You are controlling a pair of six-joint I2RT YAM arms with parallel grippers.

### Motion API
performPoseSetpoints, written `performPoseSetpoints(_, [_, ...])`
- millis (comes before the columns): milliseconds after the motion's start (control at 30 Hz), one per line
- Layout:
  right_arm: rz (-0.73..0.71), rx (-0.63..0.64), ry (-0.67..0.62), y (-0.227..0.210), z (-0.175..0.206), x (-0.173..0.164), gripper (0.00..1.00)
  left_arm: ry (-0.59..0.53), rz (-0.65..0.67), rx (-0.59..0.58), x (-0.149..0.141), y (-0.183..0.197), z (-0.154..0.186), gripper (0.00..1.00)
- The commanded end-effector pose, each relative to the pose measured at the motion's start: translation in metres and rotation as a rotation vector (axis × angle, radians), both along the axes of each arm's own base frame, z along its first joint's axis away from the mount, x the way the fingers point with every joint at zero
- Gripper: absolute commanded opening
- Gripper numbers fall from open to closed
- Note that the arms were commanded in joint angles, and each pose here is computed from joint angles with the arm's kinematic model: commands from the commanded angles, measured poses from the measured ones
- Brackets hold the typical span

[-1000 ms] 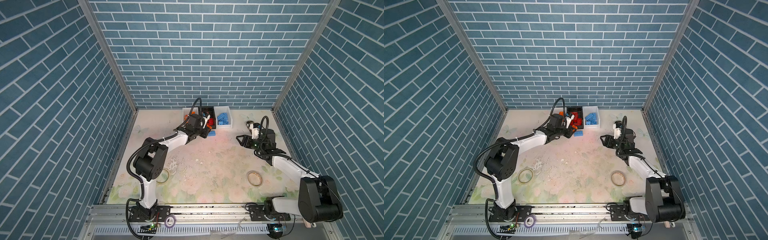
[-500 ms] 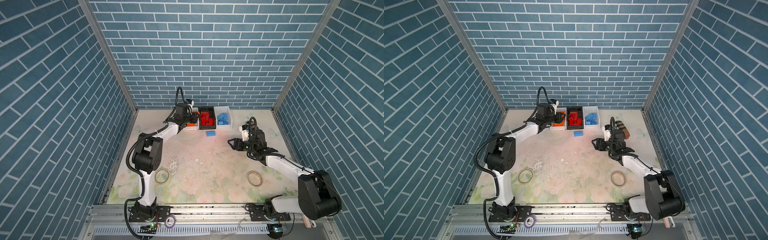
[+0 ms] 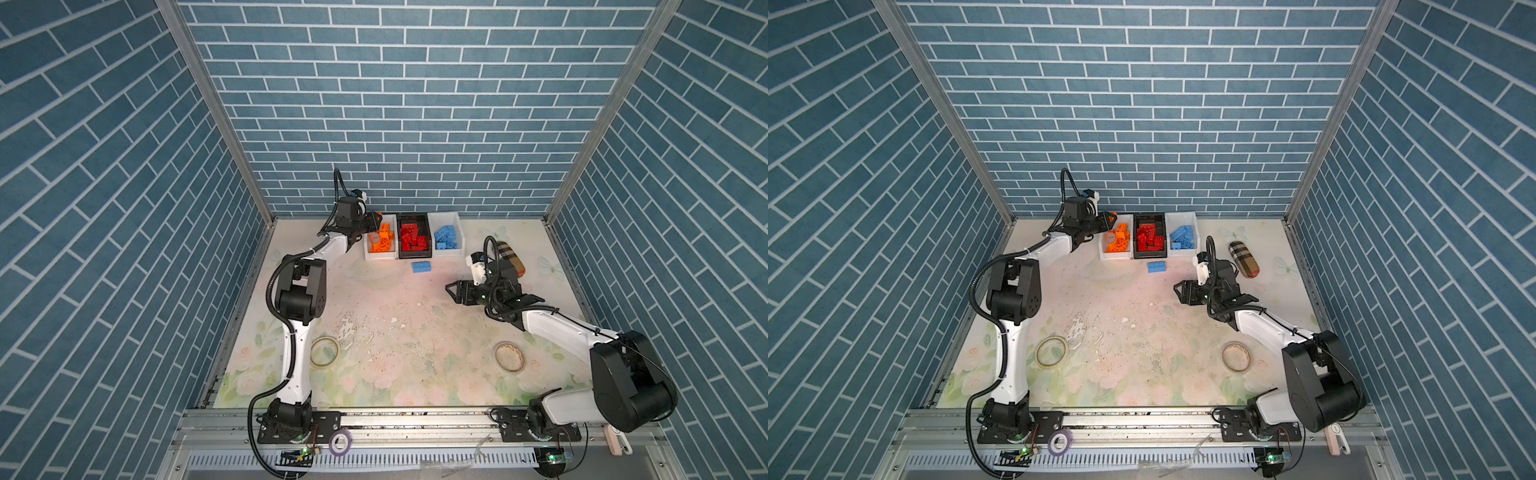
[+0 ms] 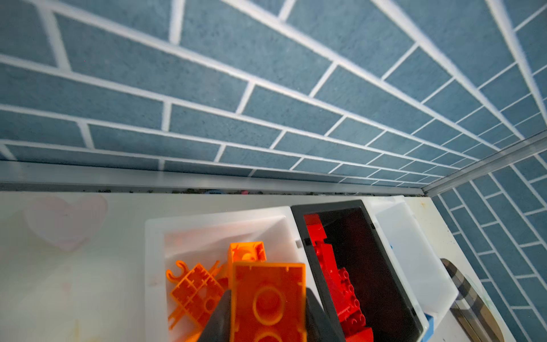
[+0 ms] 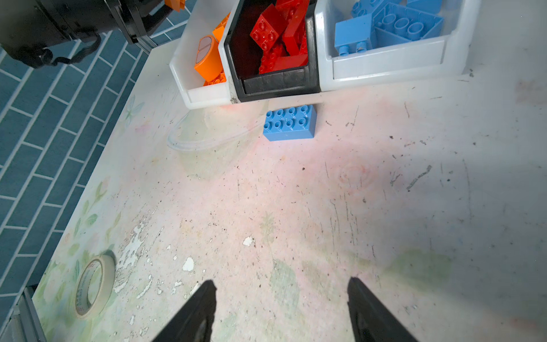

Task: Sort the legos into containers by color
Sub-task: Place the lego in the container, then pick up the lego from the top-center of the table.

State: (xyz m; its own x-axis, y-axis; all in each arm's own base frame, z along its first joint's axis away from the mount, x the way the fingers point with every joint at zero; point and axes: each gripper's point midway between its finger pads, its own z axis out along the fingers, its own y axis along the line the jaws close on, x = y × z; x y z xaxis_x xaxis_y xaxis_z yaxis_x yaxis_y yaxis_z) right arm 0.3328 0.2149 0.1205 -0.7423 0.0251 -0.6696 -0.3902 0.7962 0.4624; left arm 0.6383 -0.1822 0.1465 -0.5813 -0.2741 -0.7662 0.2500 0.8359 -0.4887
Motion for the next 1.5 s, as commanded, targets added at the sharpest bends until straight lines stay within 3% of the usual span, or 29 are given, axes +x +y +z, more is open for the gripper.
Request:
performPoseSetpoints(0, [0.012, 0.0, -0.027, 0.009, 0.007, 0.006, 0.72, 0.009, -0.015, -0.035, 0.009, -0.004, -0.001, 0.22])
performPoseSetpoints(367, [0.023, -0.012, -0.04, 0.021, 0.009, 0.009, 0.73, 0.039, 0.006, -0.051, 0.026, 0.004, -0.019, 0.28])
performPoseSetpoints(633, [0.011, -0.026, -0.058, 0.025, 0.012, 0.025, 0.74, 0.06, 0.009, -0.035, 0.021, 0.007, -0.021, 0.55])
performPoseSetpoints(867, [0.017, -0.067, -0.075, 0.033, 0.014, 0.043, 0.74, 0.004, 0.022, -0.026, 0.009, 0.013, 0.018, 0.61])
performPoseSetpoints(1167, [0.059, -0.172, -0.059, 0.056, -0.005, 0.064, 0.74, -0.063, 0.033, -0.004, -0.045, 0.025, 0.061, 0.63])
performPoseSetpoints(1467, [0.051, -0.277, -0.022, 0.078, -0.033, 0.092, 0.77, -0.048, 0.063, -0.002, -0.12, 0.038, 0.055, 0.65])
